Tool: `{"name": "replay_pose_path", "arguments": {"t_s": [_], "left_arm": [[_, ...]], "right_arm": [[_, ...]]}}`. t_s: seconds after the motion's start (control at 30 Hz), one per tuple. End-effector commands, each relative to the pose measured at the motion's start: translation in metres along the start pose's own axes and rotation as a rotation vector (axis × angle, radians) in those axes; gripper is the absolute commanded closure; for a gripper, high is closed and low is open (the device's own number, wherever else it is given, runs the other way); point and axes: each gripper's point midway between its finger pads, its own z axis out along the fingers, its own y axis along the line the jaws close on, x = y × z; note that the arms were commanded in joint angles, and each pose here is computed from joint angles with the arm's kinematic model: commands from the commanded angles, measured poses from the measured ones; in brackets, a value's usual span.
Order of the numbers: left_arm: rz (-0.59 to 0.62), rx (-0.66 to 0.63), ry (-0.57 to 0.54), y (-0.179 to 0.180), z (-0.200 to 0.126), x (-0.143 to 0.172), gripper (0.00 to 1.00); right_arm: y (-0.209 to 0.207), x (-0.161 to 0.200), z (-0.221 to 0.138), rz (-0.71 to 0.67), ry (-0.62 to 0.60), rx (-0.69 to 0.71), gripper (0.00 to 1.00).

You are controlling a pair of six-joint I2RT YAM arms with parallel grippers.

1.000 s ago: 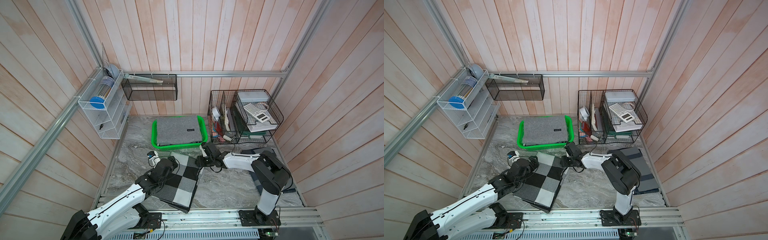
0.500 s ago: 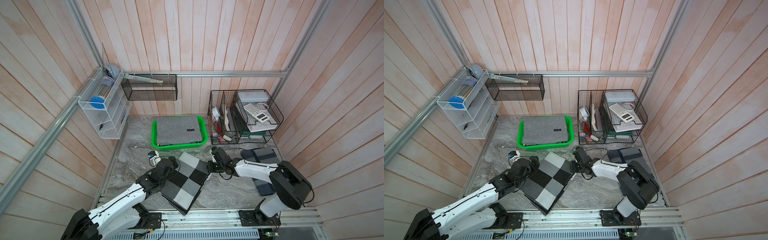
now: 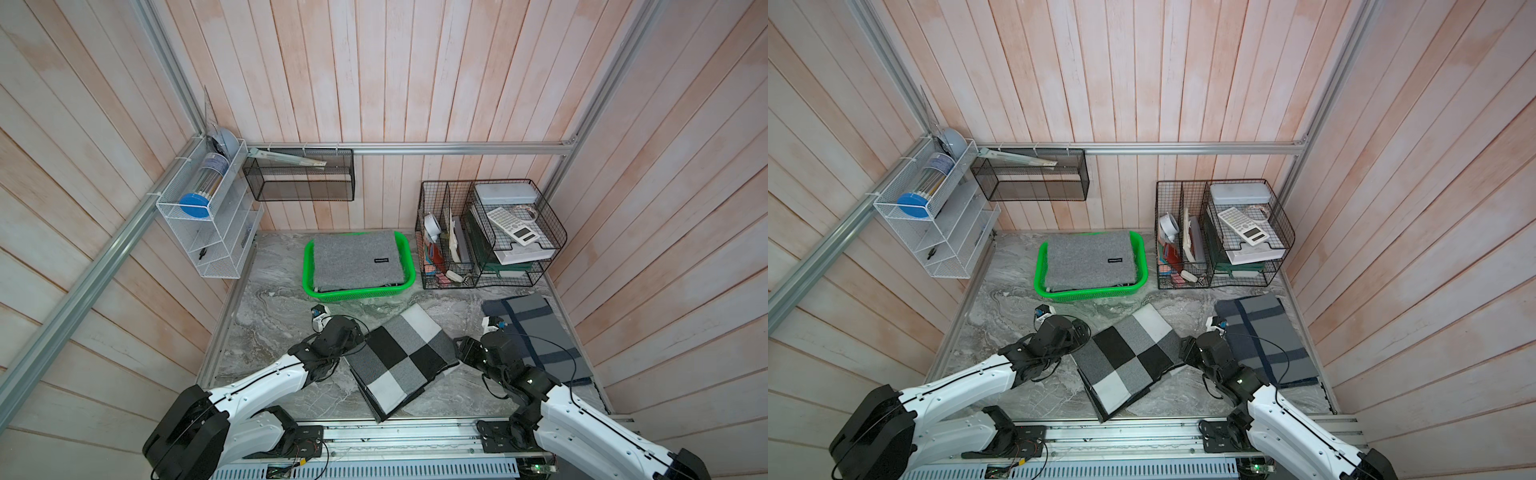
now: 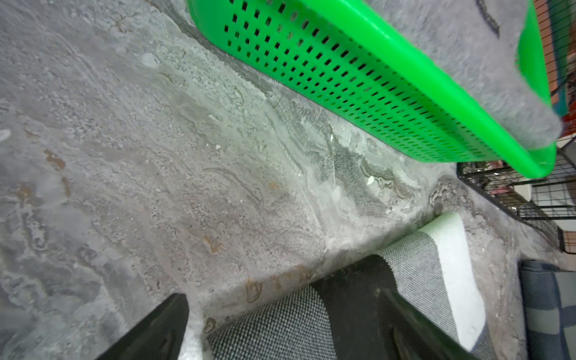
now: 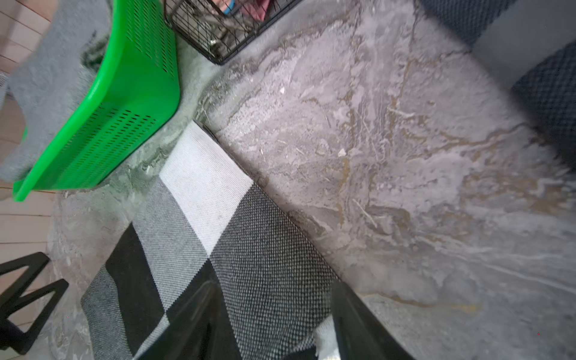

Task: Put the folded scarf in the basket
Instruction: Adjust the scarf at the center of the board.

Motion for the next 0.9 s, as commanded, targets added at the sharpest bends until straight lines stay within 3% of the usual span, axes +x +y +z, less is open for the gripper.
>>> {"name": "replay_pose_path", "arguments": {"t_s": [0.0,0.13,0.37,0.47,0.63,0.77,0.87], "left_arm": [[0.012,-0.011,0.054,0.002,-0.006,0.006,0.01],[-0.015,0.0,0.118,0.013,-0.013,0.023,0.08],[-0.103,0.04,0.193,0.027,-0.012,0.051,0.31],[-0.109,0.034,0.221,0.029,-0.007,0.058,0.32],[-0.112,0.038,0.249,0.026,0.003,0.066,0.42],[-0.097,0.033,0.26,0.02,0.014,0.068,0.57],[-0.071,0.019,0.238,0.016,0.024,0.061,0.6]], "right_arm": [[-0.001,-0.012,-0.002,-0.024,-0.045,0.024,0.35],[0.014,-0.015,0.008,-0.084,-0.007,0.009,0.35],[0.039,-0.01,0.035,-0.162,0.087,-0.022,0.37],[0.043,-0.006,0.043,-0.173,0.127,-0.016,0.37],[0.044,0.004,0.051,-0.2,0.189,-0.011,0.38],[0.039,0.01,0.052,-0.201,0.215,0.005,0.39],[0.035,0.012,0.049,-0.201,0.221,0.017,0.39]]}}
